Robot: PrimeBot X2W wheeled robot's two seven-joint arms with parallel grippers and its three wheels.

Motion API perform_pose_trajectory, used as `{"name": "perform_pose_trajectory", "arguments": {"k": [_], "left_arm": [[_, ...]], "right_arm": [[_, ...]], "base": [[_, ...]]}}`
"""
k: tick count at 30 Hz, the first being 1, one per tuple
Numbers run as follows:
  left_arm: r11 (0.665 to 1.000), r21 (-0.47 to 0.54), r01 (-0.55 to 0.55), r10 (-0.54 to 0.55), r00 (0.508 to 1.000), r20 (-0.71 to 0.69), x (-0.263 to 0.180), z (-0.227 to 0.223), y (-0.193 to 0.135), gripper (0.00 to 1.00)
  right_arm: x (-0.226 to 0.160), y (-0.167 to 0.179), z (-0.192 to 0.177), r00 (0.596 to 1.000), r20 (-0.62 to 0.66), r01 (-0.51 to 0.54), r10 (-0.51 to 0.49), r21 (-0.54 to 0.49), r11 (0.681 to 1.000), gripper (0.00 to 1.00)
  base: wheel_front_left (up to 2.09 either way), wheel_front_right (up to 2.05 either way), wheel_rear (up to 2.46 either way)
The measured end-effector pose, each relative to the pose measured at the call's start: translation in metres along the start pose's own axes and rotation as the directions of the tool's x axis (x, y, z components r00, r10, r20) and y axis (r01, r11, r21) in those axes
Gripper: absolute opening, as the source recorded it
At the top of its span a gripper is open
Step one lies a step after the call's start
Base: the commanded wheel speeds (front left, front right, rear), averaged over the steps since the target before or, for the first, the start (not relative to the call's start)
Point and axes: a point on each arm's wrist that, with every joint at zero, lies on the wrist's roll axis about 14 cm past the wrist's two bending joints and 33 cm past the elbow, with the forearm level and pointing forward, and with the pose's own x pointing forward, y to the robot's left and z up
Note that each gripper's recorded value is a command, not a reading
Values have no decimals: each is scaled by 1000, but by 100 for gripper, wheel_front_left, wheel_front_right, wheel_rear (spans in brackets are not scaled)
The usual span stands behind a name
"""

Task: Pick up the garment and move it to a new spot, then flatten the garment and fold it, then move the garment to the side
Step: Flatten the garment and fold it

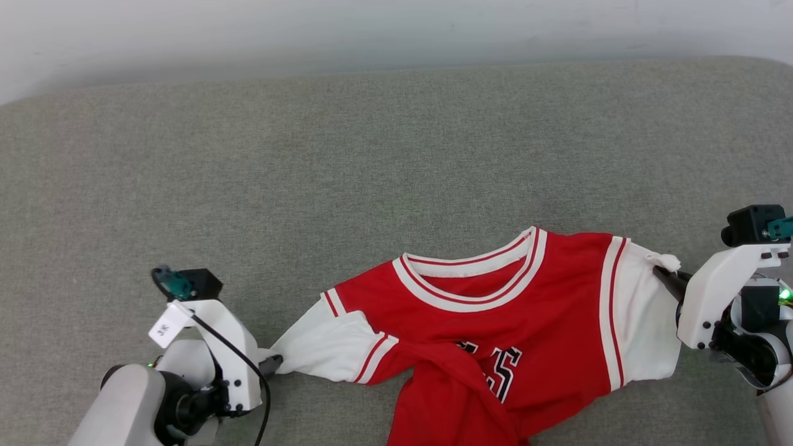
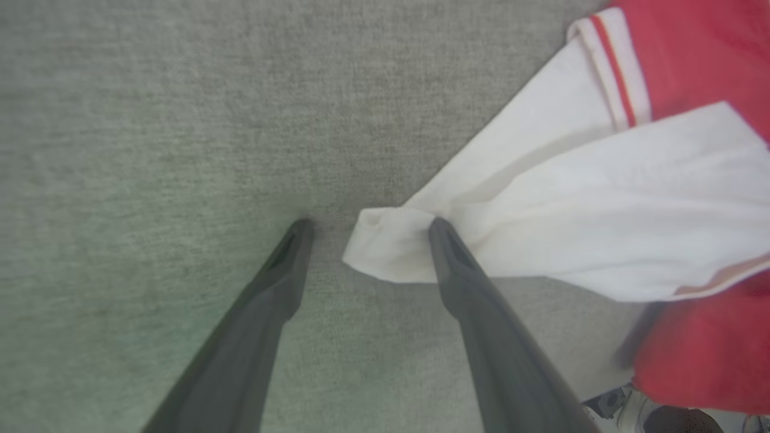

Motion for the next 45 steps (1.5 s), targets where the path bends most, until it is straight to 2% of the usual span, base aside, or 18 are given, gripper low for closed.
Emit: {"name": "perform_pose_trajectory", "arguments": {"k": [1, 3, 10, 13, 16, 17, 20, 25, 34, 38, 45], "left_arm": [[1000, 17, 5, -5, 1000, -18, 1, -3, -2, 47], [998, 56, 8, -6, 999, -35, 3, -5, -4, 0], [993, 120, 9, -9, 1000, 2, 6, -3, -9, 0], [987, 162, -21, 4, 994, 106, 0, 17, -9, 0], [978, 197, -71, 18, 966, 259, -16, 53, -10, 0], [955, 234, -181, 66, 900, 430, -47, 99, -4, 0], [937, 244, -249, 65, 812, 580, -80, 144, -14, 0], [929, 209, -305, 32, 629, 776, -135, 213, -29, 0], [925, 141, -353, -4, 361, 932, -185, 312, -36, 0], [923, 99, -372, -9, 236, 972, -207, 352, -33, 0], [918, 49, -394, -31, 51, 998, -241, 402, -27, 0]], "right_arm": [[0, 0, 1, 1000, 3, 0, 0, 0, 1000, 0], [1, 0, 2, 1000, 5, 1, -1, -3, 1000, 0], [-1, 7, 11, 999, 45, -13, 13, -4, 1000, 0], [-6, 8, 21, 996, 88, -13, 14, -12, 1000, 0], [-12, 8, 33, 991, 135, -5, 10, -34, 999, 0], [-20, 10, 52, 980, 198, 8, 6, -71, 997, 0], [-27, 10, 74, 967, 255, 28, 1, -108, 994, 0], [-35, 12, 120, 932, 362, 69, -6, -162, 984, 0], [-38, 30, 224, 838, 544, 116, 34, -239, 964, 0], [-43, 41, 279, 766, 640, 134, 63, -254, 958, 0], [-51, 59, 348, 650, 753, 181, 104, -286, 941, 0]], "base": [[0, 0, 0], [0, 0, 0], [0, 0, 0], [0, 0, 0], [0, 0, 0], [0, 0, 0], [0, 0, 0], [0, 0, 0], [0, 0, 0], [0, 0, 0], [0, 0, 0]]}}
